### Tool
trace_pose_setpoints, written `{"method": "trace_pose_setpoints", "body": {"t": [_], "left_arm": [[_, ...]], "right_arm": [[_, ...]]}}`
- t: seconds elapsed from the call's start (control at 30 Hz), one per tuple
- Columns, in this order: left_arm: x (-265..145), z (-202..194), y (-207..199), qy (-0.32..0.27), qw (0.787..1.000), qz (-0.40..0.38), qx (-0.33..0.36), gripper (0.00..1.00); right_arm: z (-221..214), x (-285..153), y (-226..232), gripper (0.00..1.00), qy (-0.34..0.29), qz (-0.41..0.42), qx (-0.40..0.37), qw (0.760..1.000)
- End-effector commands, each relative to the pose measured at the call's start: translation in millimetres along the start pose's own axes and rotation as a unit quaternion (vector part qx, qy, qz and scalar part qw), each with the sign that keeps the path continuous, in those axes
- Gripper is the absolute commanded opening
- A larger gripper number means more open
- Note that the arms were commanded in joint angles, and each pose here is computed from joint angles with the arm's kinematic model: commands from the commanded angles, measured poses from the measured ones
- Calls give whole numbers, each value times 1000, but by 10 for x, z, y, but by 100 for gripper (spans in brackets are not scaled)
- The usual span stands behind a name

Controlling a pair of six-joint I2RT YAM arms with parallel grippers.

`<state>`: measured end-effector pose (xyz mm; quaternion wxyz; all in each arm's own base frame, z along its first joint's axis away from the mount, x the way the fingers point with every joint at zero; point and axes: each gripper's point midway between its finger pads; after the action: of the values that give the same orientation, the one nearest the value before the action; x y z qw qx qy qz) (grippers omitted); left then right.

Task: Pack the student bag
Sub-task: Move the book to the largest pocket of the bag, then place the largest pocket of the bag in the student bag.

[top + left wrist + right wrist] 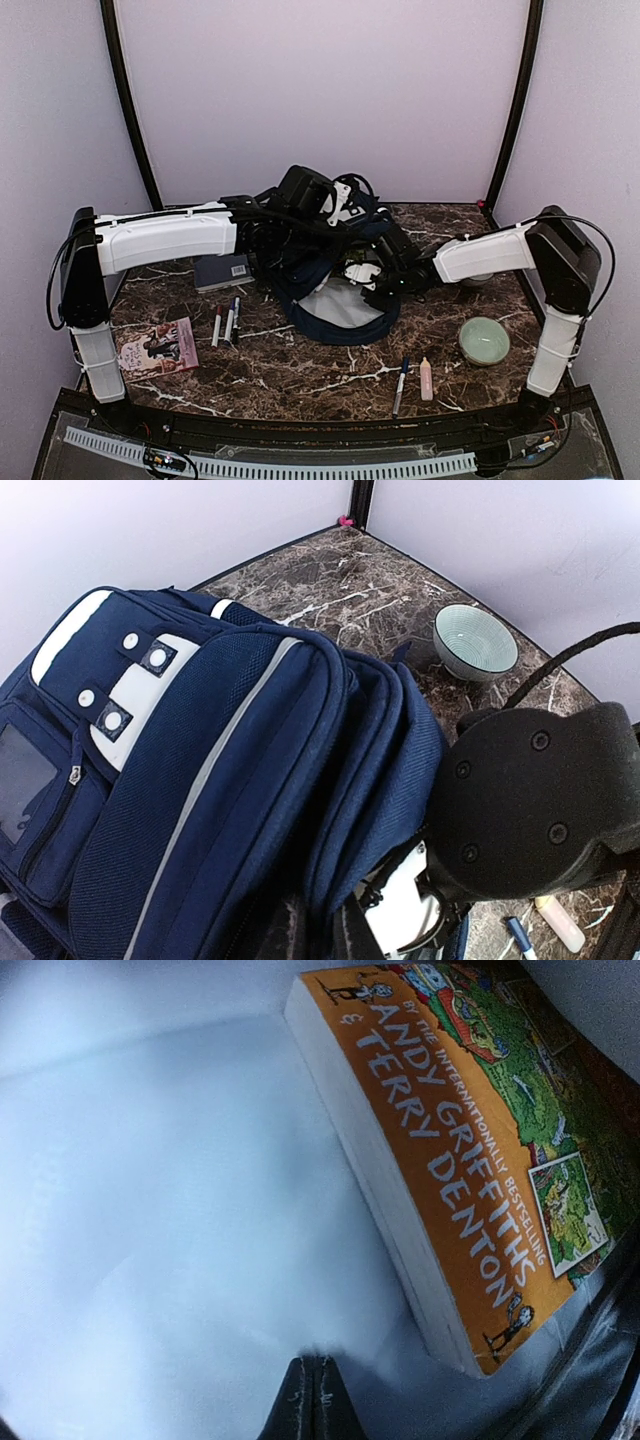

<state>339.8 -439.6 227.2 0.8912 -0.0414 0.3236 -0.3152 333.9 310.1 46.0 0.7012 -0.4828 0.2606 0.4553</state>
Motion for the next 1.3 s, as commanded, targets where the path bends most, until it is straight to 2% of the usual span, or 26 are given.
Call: {"method": "trace_pose_setpoints", "body": {"t": [0.0, 0.07, 0.17, 0.33, 0.57, 0.8, 0.9, 1.07, 1.17, 1.27], "left_arm": [[-330, 369, -139, -48, 998, -29, -15, 0], [-330, 363, -139, -46, 998, -30, -14, 0], [-333, 355, -142, -44, 998, -31, -15, 0], [-317, 309, -158, -37, 998, -37, -18, 0], [-241, 196, -196, -13, 998, -49, -21, 0], [-186, 104, -163, 2, 999, -42, -16, 0], [-142, 39, -157, 14, 999, -41, -11, 0], [-32, -103, -106, 49, 998, -33, -15, 0], [43, -192, -87, 68, 997, -37, -25, 0], [124, -302, -81, 90, 994, -48, -35, 0]], "right_arm": [[16, 184, -152, 0, 18, -34, -22, 999], [-88, 288, -237, 0, 47, -60, -41, 996], [-60, 344, -602, 0, 63, -125, -47, 989], [-71, 369, -1007, 0, 60, -196, -22, 978], [-35, 435, -1081, 0, 58, -203, -1, 977], [5, 222, -493, 1, 17, -88, -24, 996], [-136, 60, -203, 4, 27, -60, -26, 997], [-176, -170, 34, 8, 21, -19, -6, 1000], [-115, -354, 195, 16, -2, 25, 3, 1000], [-89, -564, 565, 25, -26, 110, -20, 993]]}}
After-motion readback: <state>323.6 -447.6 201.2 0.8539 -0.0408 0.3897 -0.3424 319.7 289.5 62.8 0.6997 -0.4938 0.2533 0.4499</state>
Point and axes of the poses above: each gripper's point midway between its finger pads, its own x axis out along the fingers, its own y axis along the line the jaws close on, z = x × y, and after that the axes turned 14 degrees about -x, right-handed
